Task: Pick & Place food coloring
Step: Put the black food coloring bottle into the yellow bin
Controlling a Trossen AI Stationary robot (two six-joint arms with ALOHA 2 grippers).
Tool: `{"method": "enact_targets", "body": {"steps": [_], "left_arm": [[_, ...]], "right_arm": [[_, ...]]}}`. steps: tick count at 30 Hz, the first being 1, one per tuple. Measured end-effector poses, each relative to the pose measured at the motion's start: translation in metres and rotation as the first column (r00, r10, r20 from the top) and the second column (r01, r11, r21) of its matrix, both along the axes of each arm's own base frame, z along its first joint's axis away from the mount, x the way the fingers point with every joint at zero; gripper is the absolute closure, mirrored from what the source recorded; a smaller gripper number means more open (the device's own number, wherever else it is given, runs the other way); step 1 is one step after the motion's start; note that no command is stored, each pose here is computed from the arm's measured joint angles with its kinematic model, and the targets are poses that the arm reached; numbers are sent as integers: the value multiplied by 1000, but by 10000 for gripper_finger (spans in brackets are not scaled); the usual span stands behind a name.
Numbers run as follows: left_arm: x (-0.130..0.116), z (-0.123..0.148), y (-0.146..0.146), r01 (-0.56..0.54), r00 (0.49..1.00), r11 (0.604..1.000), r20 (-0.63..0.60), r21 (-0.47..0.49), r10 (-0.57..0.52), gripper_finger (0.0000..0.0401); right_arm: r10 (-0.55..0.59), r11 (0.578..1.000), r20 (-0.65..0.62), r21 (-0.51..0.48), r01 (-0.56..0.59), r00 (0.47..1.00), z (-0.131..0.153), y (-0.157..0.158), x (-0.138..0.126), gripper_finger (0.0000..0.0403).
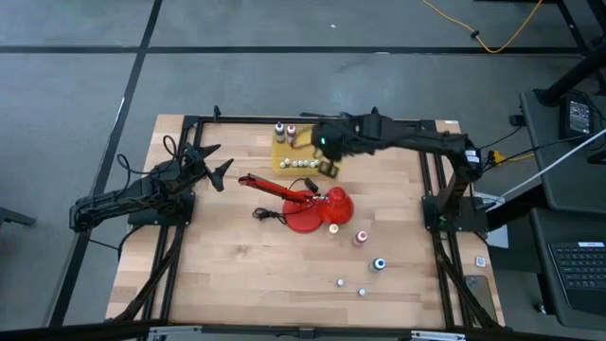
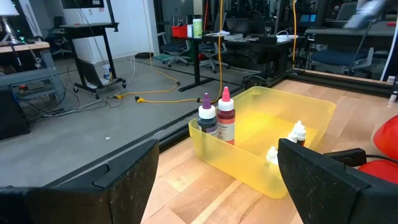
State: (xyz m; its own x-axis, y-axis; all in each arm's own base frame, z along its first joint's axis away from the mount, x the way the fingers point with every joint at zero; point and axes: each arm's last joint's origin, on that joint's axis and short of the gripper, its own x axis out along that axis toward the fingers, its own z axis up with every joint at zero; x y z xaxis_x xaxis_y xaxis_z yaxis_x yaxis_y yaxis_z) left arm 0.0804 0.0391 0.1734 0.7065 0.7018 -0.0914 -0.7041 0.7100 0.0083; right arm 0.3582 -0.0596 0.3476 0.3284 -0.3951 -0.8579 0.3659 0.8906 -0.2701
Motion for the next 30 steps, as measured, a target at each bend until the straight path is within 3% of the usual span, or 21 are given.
{"method": "enact_targets", "body": {"steps": [6, 11, 24, 30], "left_arm": [[0, 0, 0, 0, 1000, 1000, 0, 0, 0, 82], [0, 0, 0, 0, 1000, 1000, 0, 0, 0, 82], [0, 0, 0, 0, 1000, 1000, 0, 0, 0, 82], [0, 0, 0, 0, 1000, 1000, 0, 0, 0, 82]], "right_arm": [[44, 999, 161, 5, -46, 986, -24, -54, 13, 338], [-8, 999, 173, 49, -1, 985, -58, -88, 5, 332], [-6, 975, 18, 222, 2, 1000, -132, -120, 1, 334], [21, 968, -65, 253, -4, 998, -150, -122, 4, 331]]}}
